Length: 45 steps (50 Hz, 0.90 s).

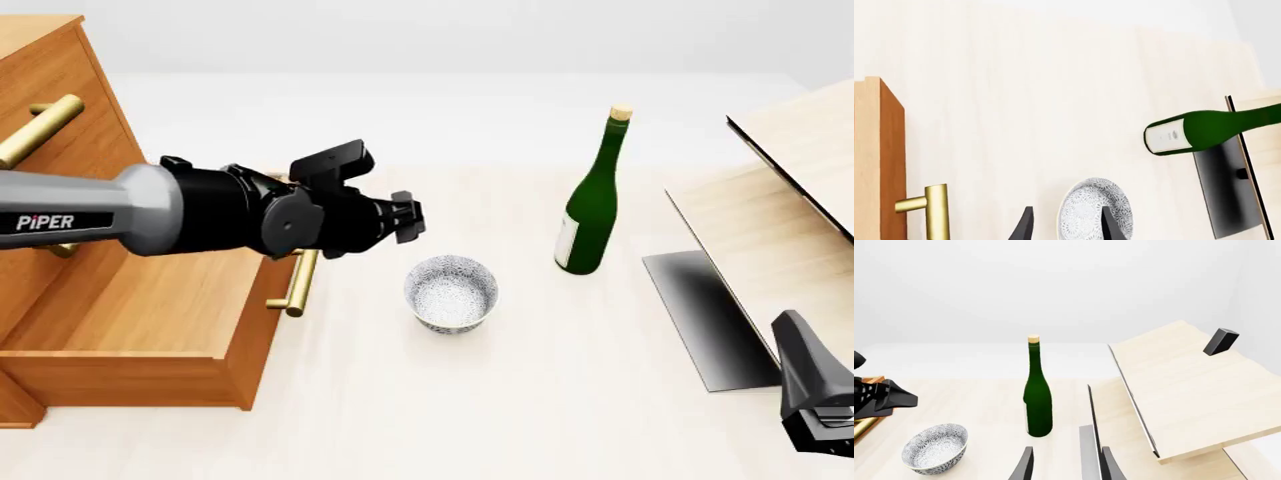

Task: Put the bowl in the bottom drawer of the cabinet and close it.

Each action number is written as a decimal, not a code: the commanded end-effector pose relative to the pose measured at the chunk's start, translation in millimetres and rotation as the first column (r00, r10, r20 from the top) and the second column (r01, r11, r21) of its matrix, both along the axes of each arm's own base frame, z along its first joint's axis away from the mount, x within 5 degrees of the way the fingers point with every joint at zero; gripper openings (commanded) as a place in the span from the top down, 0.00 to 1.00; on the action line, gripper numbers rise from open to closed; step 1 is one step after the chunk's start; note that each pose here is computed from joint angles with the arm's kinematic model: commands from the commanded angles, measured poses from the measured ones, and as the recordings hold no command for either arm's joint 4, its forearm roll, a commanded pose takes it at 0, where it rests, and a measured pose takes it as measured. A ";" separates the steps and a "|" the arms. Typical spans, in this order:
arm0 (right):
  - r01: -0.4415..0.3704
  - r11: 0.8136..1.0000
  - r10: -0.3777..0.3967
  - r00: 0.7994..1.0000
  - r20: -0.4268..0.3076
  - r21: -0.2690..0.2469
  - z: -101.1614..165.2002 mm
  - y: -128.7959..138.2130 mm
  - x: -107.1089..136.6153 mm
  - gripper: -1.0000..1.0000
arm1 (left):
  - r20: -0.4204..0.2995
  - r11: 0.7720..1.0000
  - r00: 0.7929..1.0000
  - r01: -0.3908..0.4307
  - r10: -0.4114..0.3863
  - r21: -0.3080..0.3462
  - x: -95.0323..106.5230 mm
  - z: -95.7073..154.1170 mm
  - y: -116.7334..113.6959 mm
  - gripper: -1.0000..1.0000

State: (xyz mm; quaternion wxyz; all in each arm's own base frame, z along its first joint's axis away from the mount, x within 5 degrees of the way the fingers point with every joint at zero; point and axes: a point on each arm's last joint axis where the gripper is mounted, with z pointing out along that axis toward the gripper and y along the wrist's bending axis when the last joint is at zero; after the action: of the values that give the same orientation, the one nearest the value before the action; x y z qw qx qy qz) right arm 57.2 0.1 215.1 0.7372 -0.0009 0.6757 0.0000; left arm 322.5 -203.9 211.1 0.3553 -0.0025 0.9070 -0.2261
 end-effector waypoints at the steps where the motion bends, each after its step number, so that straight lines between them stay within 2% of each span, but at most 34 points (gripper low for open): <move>1: 0.000 1.000 0.000 1.000 0.000 0.000 0.0 0.0 0.0 0.00 | -0.046 0.999 0.998 -0.052 0.052 0.006 3.4 -21.0 13.3 0.00; 45: 0.000 1.000 0.000 1.000 0.000 0.000 0.0 0.0 0.0 0.00 | -0.113 0.999 0.992 -0.054 0.053 -0.005 -1.2 -58.1 -3.4 0.00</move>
State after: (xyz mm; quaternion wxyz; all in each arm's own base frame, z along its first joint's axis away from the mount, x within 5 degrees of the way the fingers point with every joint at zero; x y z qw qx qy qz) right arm 57.2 0.1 215.1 0.7372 -0.0009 0.6757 0.0000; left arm 320.9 -224.1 164.5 0.3192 -0.0142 0.9192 -0.2303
